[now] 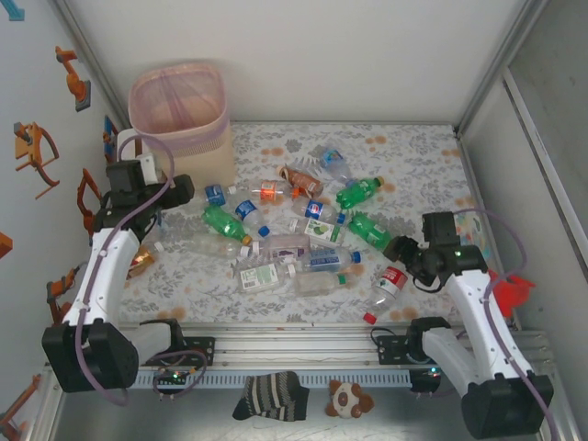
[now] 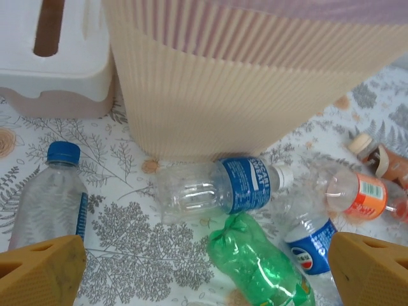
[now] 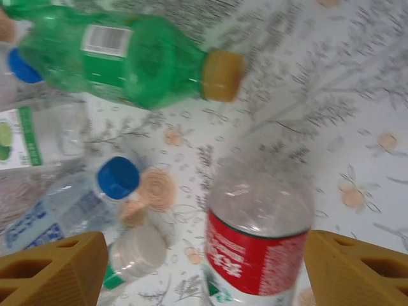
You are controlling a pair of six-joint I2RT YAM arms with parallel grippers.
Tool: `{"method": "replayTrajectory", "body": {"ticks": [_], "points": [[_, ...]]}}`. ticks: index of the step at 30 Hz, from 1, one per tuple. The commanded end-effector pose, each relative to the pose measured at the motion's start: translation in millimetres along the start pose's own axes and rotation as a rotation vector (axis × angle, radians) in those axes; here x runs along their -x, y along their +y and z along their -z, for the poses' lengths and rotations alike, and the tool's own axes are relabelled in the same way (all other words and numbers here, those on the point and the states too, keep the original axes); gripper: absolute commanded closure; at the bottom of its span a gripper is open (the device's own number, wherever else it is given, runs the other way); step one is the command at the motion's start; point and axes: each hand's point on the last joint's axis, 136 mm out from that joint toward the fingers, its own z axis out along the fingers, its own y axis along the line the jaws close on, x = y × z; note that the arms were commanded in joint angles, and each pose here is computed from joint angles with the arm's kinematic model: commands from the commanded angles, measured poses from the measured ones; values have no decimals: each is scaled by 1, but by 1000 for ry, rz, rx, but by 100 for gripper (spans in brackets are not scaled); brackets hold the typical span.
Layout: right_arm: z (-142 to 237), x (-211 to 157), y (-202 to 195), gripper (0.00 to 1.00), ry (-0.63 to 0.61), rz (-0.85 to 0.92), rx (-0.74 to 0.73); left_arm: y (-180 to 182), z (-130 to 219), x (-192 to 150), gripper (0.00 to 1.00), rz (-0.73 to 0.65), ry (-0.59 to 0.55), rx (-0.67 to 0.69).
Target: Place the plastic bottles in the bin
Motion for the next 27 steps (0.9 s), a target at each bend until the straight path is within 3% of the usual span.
{"method": "replayTrajectory", "body": {"ticks": [1,13,18,27], "points": [[-5,-16,-22,19,16,-86,-68,-7,2,8,4,61,-59,-101],[-46,-32,-30,19,69,-82,-37,8,-5,9,4,132,-12,-107],[-54,-21,-28,22,54,-49,-53,22,-6,13,4,203,-27,-114],[-62,-22,-32,31,43,-58,-55,27,-7,10,4,213,-18,-97]]}}
